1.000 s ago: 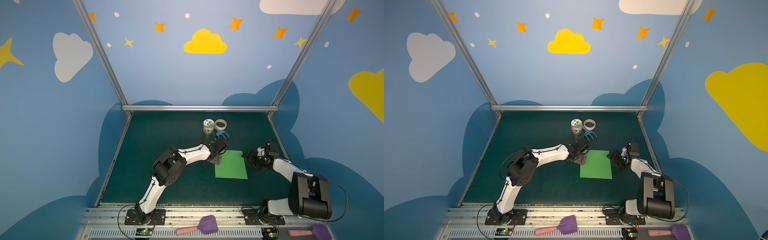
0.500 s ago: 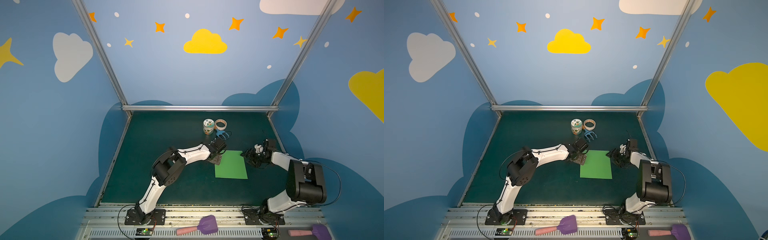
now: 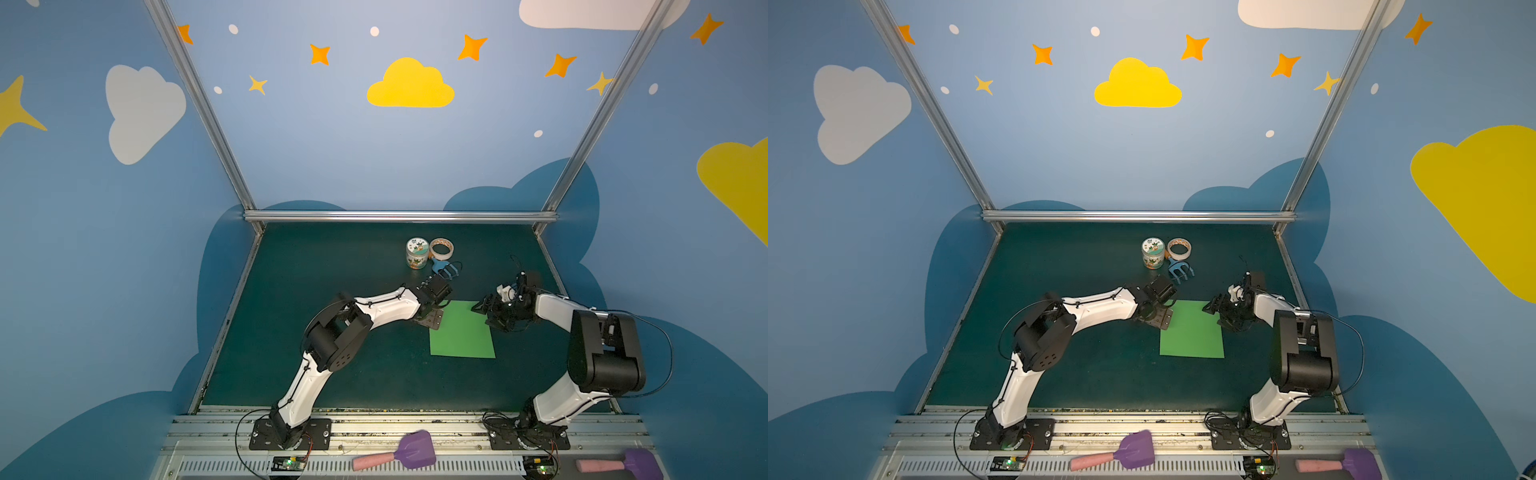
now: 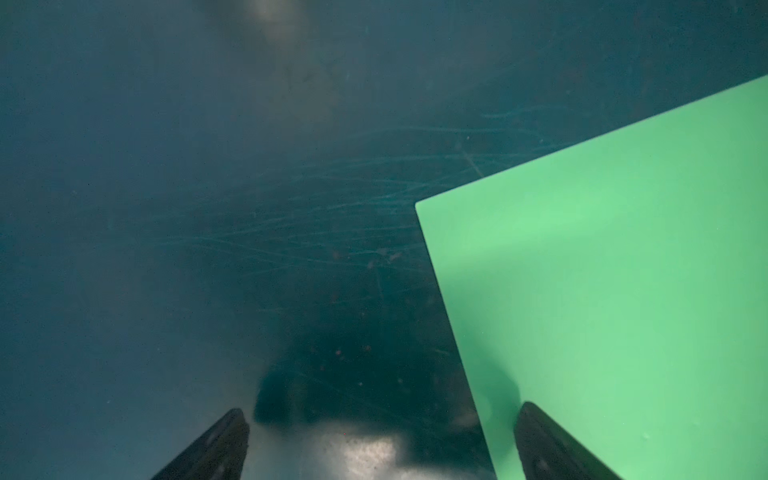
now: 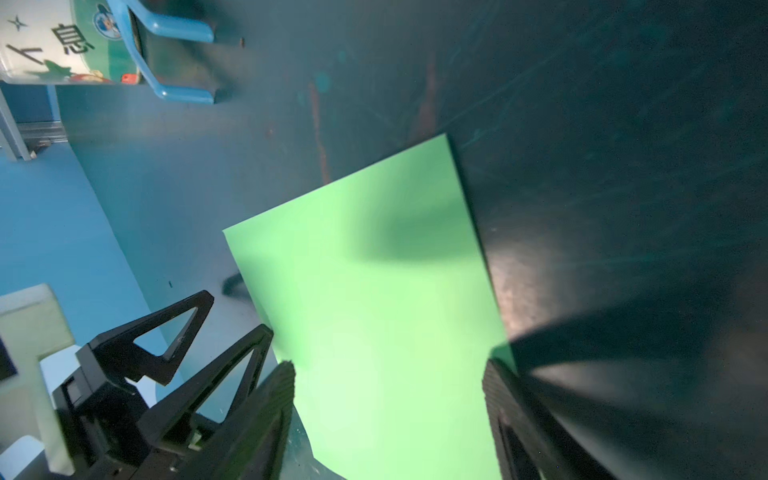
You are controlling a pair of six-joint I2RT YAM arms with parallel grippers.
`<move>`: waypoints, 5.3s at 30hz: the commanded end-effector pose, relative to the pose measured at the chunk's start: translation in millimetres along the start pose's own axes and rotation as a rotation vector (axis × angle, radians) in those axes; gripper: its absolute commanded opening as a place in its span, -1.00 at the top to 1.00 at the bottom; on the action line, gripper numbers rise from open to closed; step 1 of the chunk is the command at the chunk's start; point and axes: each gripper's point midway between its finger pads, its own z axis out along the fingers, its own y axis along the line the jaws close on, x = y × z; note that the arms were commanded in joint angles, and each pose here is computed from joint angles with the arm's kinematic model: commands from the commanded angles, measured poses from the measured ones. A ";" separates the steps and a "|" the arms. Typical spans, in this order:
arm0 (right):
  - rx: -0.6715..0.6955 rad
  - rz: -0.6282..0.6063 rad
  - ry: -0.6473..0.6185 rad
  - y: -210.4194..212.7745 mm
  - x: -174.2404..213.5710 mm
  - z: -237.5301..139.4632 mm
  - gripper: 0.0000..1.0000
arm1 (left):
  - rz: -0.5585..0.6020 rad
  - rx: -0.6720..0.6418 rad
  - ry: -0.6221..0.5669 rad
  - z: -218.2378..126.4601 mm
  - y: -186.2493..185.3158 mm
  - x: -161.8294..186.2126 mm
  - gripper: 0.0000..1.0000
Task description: Fold a paper plane with a square sheet of paper (fold left side to right side)
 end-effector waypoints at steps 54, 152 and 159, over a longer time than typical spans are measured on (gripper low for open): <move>0.036 0.228 0.001 -28.9 53.3 16.0 0.97 | -0.198 0.489 0.231 3.8 -58.0 15.5 -0.53; 0.082 0.266 0.034 -33.6 58.6 13.4 0.93 | -0.407 0.490 0.167 27.4 -85.4 59.8 -0.71; 0.082 0.264 0.038 -33.1 59.4 13.3 0.94 | -0.363 0.467 0.097 17.4 -66.7 28.7 -0.71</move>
